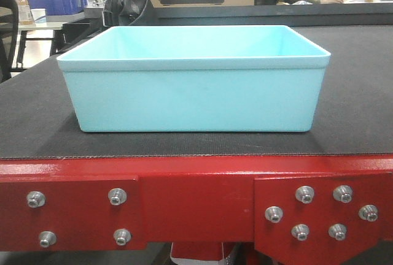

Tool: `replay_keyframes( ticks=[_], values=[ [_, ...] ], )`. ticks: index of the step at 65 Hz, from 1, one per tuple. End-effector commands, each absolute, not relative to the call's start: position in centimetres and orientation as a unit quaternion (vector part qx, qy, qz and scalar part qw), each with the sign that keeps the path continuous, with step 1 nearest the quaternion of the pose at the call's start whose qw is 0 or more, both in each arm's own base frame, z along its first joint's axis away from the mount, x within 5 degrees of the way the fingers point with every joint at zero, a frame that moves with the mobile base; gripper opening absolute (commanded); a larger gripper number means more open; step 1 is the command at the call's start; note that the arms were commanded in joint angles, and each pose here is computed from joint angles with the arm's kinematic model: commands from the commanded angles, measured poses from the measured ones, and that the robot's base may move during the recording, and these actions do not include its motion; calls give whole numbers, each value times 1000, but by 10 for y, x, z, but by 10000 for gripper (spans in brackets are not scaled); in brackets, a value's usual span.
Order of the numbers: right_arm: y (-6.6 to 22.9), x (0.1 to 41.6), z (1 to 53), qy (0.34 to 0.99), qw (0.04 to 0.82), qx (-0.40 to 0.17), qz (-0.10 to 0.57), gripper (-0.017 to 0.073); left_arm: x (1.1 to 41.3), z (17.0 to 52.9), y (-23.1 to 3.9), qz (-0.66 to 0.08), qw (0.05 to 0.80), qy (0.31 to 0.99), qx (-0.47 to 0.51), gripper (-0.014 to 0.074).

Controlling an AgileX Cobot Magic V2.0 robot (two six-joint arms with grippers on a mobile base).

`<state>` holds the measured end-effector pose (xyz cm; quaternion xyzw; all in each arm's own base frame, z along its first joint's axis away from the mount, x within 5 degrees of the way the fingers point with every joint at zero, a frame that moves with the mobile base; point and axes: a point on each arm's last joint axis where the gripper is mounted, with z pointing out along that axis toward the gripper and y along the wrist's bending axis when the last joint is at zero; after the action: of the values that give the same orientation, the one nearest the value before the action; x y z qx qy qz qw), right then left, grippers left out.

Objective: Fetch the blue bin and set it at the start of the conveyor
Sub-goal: 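Open both grippers and lift them away from the bin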

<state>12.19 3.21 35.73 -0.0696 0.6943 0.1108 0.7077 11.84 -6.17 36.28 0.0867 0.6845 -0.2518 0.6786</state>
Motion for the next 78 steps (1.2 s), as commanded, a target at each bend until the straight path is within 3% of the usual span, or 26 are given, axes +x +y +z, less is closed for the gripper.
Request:
replay_keyframes(
  ticks=[1, 21, 47, 53, 65, 78],
  values=[
    [29, 108, 366, 662, 737, -69, 116, -160, 107, 369, -56, -257, 697, 663, 87, -111],
    [21, 78, 379, 611, 779, -64, 123, -160, 93, 377, -49, -264, 717, 639, 84, -111],
    [20, 78, 378, 613, 778, -62, 120, -160, 93, 377, -49, -265, 718, 639, 84, -111],
    [18, 82, 369, 627, 768, -32, 125, -160, 93, 377, -49, -265, 718, 639, 84, -111],
    [5, 84, 327, 663, 748, -24, 16, -160, 93, 377, -49, -264, 717, 639, 84, -111],
    [-3, 75, 274, 689, 725, 13, -14, -160, 93, 377, -49, -264, 717, 639, 84, -111]
  ],
)
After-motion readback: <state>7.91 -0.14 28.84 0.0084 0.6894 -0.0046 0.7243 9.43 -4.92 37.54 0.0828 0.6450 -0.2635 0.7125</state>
